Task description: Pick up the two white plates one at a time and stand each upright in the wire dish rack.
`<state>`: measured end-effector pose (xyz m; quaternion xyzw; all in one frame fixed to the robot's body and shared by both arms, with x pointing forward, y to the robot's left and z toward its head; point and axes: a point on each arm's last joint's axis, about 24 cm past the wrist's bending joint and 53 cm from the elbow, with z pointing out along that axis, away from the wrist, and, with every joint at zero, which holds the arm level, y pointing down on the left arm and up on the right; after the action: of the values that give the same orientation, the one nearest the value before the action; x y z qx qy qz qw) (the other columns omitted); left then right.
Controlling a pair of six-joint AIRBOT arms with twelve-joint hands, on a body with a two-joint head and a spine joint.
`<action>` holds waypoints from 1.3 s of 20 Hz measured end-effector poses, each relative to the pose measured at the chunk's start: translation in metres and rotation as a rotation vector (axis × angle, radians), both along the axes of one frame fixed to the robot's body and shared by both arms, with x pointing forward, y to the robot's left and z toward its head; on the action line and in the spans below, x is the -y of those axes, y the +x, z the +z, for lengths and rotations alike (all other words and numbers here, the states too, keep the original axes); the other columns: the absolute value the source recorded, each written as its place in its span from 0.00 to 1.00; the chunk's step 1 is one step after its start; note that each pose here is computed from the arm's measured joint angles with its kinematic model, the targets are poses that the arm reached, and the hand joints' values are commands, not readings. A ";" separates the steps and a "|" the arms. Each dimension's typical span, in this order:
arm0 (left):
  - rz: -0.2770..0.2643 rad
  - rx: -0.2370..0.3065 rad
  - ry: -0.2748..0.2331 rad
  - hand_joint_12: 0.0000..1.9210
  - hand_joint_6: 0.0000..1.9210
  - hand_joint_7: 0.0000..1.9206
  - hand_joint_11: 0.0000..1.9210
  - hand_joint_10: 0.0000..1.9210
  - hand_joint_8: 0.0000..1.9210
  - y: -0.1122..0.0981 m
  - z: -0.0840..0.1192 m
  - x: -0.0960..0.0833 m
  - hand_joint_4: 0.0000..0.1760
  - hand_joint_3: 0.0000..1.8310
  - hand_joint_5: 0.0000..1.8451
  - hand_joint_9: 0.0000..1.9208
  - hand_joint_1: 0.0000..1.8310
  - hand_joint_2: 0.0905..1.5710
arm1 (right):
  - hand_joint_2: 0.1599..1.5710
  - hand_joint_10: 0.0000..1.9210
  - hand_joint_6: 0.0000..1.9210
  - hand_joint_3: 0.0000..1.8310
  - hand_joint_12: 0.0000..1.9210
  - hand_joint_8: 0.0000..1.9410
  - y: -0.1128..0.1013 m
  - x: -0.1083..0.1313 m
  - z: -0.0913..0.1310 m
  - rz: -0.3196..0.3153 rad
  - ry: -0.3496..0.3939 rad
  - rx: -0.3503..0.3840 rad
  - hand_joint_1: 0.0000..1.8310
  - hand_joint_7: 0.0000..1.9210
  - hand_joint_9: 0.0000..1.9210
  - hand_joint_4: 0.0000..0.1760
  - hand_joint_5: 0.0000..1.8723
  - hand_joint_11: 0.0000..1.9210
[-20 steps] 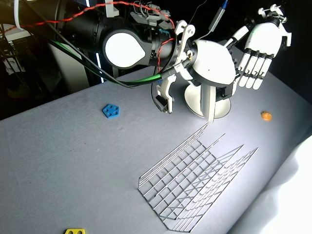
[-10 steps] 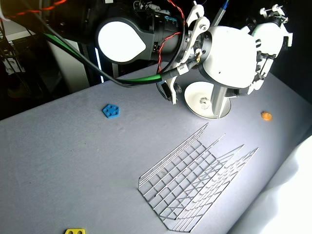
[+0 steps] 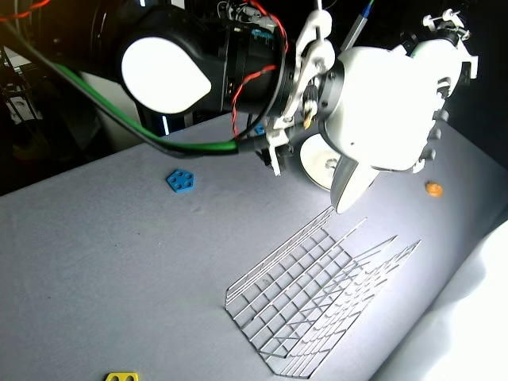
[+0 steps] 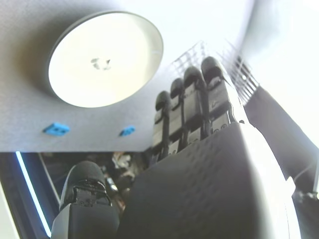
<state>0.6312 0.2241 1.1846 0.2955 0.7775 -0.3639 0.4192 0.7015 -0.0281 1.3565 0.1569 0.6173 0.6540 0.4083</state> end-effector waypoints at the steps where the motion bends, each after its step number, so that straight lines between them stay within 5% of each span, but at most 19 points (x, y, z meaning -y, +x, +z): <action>1: -0.001 0.002 0.001 0.11 0.00 0.08 0.00 0.00 0.00 0.000 0.000 0.000 0.00 0.00 0.08 0.07 0.00 0.70 | 0.72 0.24 0.65 0.00 0.69 0.57 0.002 0.005 0.001 -0.009 0.007 -0.004 0.64 0.48 0.56 0.13 0.44 0.40; 16: -0.084 0.011 0.054 0.12 0.00 0.08 0.00 0.00 0.00 -0.016 -0.023 0.023 0.00 0.00 0.08 0.07 0.00 0.69 | 0.71 0.26 0.63 0.00 0.68 0.54 0.017 0.069 0.012 -0.121 0.034 0.009 0.65 0.49 0.56 0.13 0.45 0.41; 26: -0.100 -0.049 0.084 0.11 0.00 0.07 0.00 0.00 0.00 -0.027 -0.058 0.028 0.00 0.00 0.07 0.05 0.00 0.69 | 0.72 0.28 0.64 0.00 0.69 0.56 0.029 0.103 -0.014 -0.175 0.051 -0.099 0.65 0.48 0.55 0.15 0.45 0.41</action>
<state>0.6038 0.1964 1.1267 0.3423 0.7863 -0.3587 0.3686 0.7306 -0.1308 1.3425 0.2526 0.6036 0.6229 0.4288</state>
